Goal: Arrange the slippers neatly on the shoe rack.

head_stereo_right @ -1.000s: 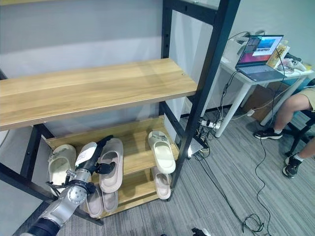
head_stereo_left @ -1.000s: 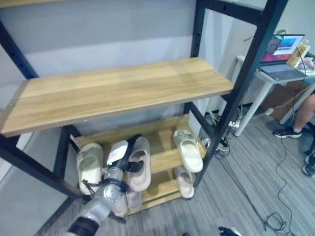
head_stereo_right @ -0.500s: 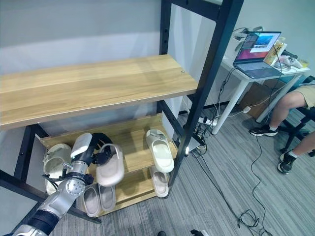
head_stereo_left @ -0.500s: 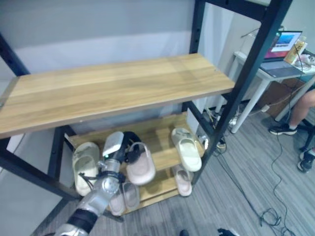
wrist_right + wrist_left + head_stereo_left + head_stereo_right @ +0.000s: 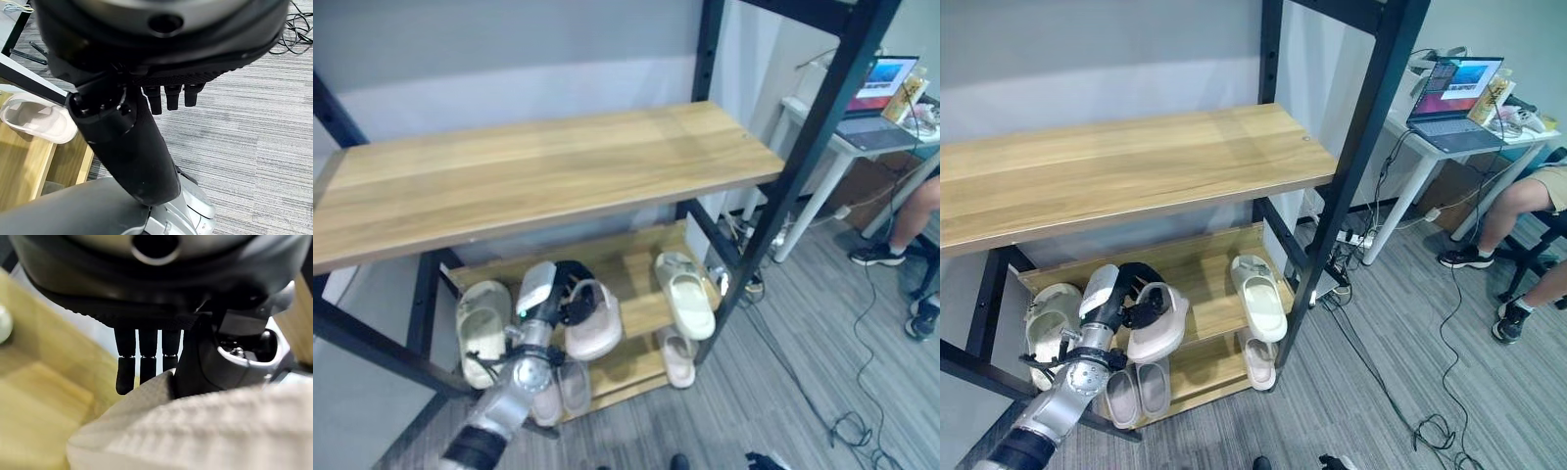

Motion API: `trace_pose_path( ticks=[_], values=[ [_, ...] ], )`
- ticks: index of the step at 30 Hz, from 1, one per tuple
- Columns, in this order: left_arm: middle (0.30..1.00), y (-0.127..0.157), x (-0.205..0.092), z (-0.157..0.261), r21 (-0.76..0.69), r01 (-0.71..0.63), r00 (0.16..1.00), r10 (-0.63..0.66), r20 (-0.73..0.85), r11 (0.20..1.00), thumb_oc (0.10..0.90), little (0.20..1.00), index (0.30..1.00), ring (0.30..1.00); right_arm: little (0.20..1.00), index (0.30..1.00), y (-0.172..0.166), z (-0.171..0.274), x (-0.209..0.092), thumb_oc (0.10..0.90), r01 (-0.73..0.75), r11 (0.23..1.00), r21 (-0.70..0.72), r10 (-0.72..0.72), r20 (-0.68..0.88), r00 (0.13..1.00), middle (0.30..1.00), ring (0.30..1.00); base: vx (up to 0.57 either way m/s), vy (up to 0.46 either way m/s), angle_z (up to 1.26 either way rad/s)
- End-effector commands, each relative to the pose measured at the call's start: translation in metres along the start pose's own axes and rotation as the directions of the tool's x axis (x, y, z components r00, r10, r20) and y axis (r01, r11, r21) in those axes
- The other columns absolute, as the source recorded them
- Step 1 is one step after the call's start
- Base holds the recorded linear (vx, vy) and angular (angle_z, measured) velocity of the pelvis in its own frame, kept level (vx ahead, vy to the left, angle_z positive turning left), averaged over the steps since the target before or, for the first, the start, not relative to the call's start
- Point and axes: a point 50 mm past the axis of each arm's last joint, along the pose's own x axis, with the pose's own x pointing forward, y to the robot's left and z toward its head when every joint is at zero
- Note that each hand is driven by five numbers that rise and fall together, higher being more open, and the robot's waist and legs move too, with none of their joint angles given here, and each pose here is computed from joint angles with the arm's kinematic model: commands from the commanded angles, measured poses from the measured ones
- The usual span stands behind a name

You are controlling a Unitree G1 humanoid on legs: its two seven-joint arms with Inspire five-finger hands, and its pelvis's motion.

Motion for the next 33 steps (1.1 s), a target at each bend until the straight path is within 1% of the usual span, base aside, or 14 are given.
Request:
trace_pose_path(
  ticks=[1, 3, 4, 6, 7, 8, 11, 17, 21, 24, 26, 31, 32, 33],
  values=[
    [0.300, 0.023, 0.025, 0.057, -0.150, -0.044, 0.949, 0.089, 0.303, 0.988, 0.400, 0.300, 0.300, 0.300, 0.900, 0.900, -0.002, 0.022, 0.004, 0.800, 0.011, 1.000, 0.011, -0.012, 0.074, 0.997, 0.900, 0.900, -0.05, -0.027, 0.20],
    [0.300, 0.022, 0.011, 0.068, -0.250, 0.036, 0.935, 0.056, 0.349, 0.968, 0.400, 0.300, 0.300, 0.300, 0.900, 0.900, -0.004, 0.022, 0.005, 0.800, 0.019, 1.000, 0.022, -0.020, 0.064, 0.998, 0.900, 0.900, -0.04, -0.022, 0.13],
    [0.300, 0.022, 0.011, 0.068, -0.250, 0.036, 0.936, 0.055, 0.349, 0.967, 0.400, 0.300, 0.300, 0.300, 0.900, 0.900, -0.004, 0.021, 0.005, 0.800, 0.018, 1.000, 0.022, -0.020, 0.063, 0.998, 0.900, 0.900, -0.03, -0.019, 0.05],
    [0.300, 0.020, -0.002, 0.073, -0.331, 0.127, 0.929, 0.004, 0.369, 0.935, 0.400, 0.300, 0.300, 0.300, 0.900, 0.900, -0.005, 0.022, 0.006, 0.800, 0.026, 0.999, 0.031, -0.027, 0.058, 0.998, 0.900, 0.900, -0.03, -0.028, 0.08],
    [0.300, 0.020, -0.003, 0.073, -0.332, 0.128, 0.930, 0.003, 0.368, 0.935, 0.400, 0.300, 0.300, 0.300, 0.900, 0.900, -0.005, 0.021, 0.005, 0.800, 0.025, 0.999, 0.031, -0.027, 0.058, 0.998, 0.900, 0.900, -0.05, -0.035, 0.13],
    [0.300, 0.016, -0.009, 0.074, -0.374, 0.190, 0.926, -0.040, 0.374, 0.908, 0.400, 0.300, 0.300, 0.300, 0.900, 0.900, -0.006, 0.022, 0.006, 0.800, 0.030, 0.999, 0.031, -0.032, 0.055, 0.998, 0.900, 0.900, -0.02, -0.018, 0.12],
    [0.300, 0.012, -0.015, 0.072, -0.415, 0.241, 0.928, -0.084, 0.362, 0.877, 0.400, 0.300, 0.300, 0.300, 0.900, 0.900, -0.006, 0.021, 0.006, 0.800, 0.029, 0.999, 0.027, -0.030, 0.053, 0.998, 0.900, 0.900, -0.04, -0.027, 0.08],
    [0.300, -0.011, -0.025, 0.055, -0.431, 0.337, 0.931, -0.228, 0.285, 0.837, 0.400, 0.300, 0.300, 0.300, 0.900, 0.900, -0.009, 0.022, 0.006, 0.800, 0.037, 0.999, 0.029, -0.038, 0.053, 0.998, 0.900, 0.900, -0.03, -0.019, 0.12],
    [0.300, -0.018, -0.023, 0.048, -0.388, 0.357, 0.927, -0.273, 0.256, 0.849, 0.400, 0.300, 0.300, 0.300, 0.900, 0.900, -0.019, 0.032, 0.008, 0.800, 0.072, 0.996, 0.050, -0.076, 0.085, 0.993, 0.900, 0.900, -0.14, -0.015, 0.04],
    [0.300, -0.017, -0.014, 0.051, -0.363, 0.350, 0.926, -0.260, 0.273, 0.864, 0.400, 0.300, 0.300, 0.300, 0.900, 0.900, -0.034, 0.053, 0.010, 0.800, 0.119, 0.990, 0.073, -0.129, 0.147, 0.981, 0.900, 0.900, -0.43, -0.021, 0.15],
    [0.300, -0.011, -0.001, 0.058, -0.322, 0.315, 0.928, -0.219, 0.303, 0.893, 0.400, 0.300, 0.300, 0.300, 0.900, 0.900, -0.052, 0.082, 0.010, 0.800, 0.174, 0.976, 0.127, -0.200, 0.237, 0.951, 0.900, 0.900, -0.44, -0.037, 0.12],
    [0.300, -0.001, 0.013, 0.071, -0.293, 0.229, 0.929, -0.118, 0.350, 0.928, 0.400, 0.300, 0.300, 0.300, 0.900, 0.900, -0.076, 0.116, 0.003, 0.800, 0.244, 0.954, 0.175, -0.293, 0.357, 0.887, 0.900, 0.900, -0.20, 0.027, -0.10],
    [0.300, 0.011, 0.024, 0.083, -0.273, 0.159, 0.917, -0.039, 0.397, 0.949, 0.400, 0.300, 0.300, 0.300, 0.900, 0.900, -0.094, 0.137, -0.005, 0.800, 0.296, 0.931, 0.212, -0.361, 0.429, 0.828, 0.900, 0.900, -0.20, 0.045, -0.18],
    [0.300, 0.016, 0.028, 0.089, -0.260, 0.124, 0.908, -0.004, 0.419, 0.958, 0.400, 0.300, 0.300, 0.300, 0.900, 0.900, -0.100, 0.146, -0.009, 0.800, 0.315, 0.921, 0.231, -0.388, 0.460, 0.798, 0.900, 0.900, -0.25, 0.057, -0.22]
  ],
)
